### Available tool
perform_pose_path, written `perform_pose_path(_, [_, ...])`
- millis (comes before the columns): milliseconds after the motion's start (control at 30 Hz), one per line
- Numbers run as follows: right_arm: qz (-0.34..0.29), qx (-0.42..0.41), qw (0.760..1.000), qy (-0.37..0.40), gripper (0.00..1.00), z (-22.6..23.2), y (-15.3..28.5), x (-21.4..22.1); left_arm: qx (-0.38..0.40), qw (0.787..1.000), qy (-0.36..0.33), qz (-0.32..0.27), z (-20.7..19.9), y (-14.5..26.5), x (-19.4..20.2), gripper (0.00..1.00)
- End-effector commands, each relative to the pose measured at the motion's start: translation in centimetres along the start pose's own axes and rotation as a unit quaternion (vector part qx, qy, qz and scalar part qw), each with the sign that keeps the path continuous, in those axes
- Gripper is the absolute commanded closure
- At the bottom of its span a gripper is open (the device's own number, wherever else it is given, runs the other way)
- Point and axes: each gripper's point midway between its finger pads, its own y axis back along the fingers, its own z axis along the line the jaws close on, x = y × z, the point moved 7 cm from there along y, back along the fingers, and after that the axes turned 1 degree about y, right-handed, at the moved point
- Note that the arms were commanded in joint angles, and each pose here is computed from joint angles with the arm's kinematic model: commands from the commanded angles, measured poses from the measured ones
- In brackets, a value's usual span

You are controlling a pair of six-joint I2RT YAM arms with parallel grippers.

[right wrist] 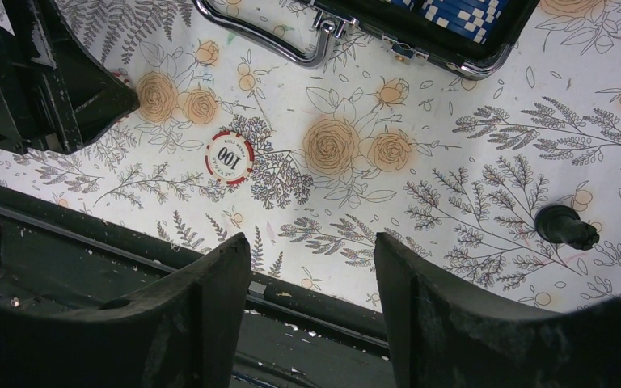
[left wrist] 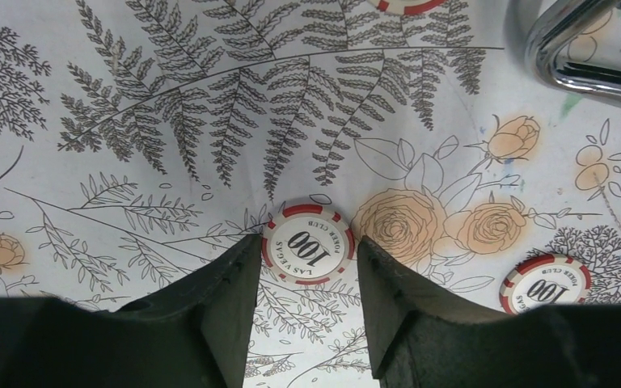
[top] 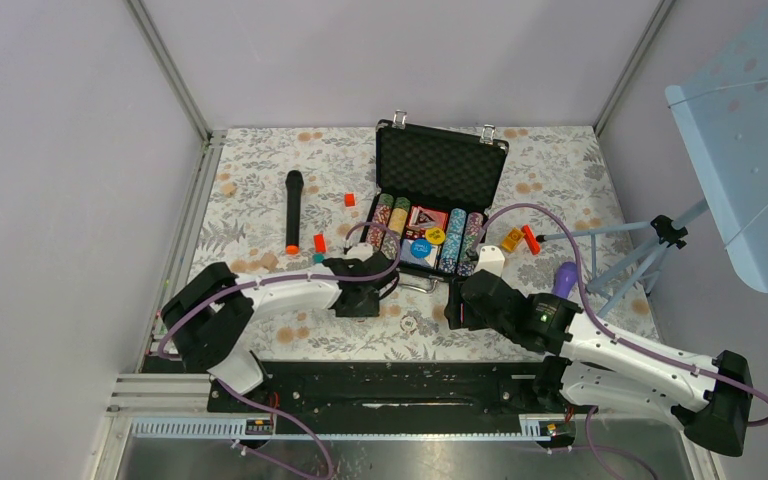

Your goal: Pack up texas hold em set

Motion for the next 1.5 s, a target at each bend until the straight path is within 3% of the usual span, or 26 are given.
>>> perform_pose_path(0, [-0.009,0.018,1.0,-0.01,0.35,-0.4,-0.1,-0.2,-0.04,0.998,-0.021,0.046,0.8,-0.9,2.3,0.55])
perform_pose_path(367, [-0.007,0.02,1.0,-0.01,0.35,-0.5,-0.3,-0.1,-0.055,0.997,-0.03,0.05,1.2,-0.9,3.0,0.64])
perform_pose_path(1133, [0.022,-0.014,0.997,-0.068,0.34,1.0,-2.3,0.5,-0.012,0.999,-0.036,-0.02,-1.6,3.9,-1.9,0.62])
perform_pose_path(1200, [0.023,-0.016,0.997,-0.069,0.34,1.0,-2.3,0.4,-0.012,0.999,-0.019,-0.025,-0.7,3.9,-1.7,0.59])
perform_pose_path(1367, [0.027,-0.017,0.997,-0.067,0.34,1.0,-2.4,0.6,-0.001,0.999,0.041,-0.017,2.9,2.8,-1.0,0.33])
perform_pose_path(1467, [0.032,-0.017,0.997,-0.067,0.34,1.0,-2.6,0.8,0.011,0.998,0.054,-0.023,3.8,2.9,-0.7,0.27])
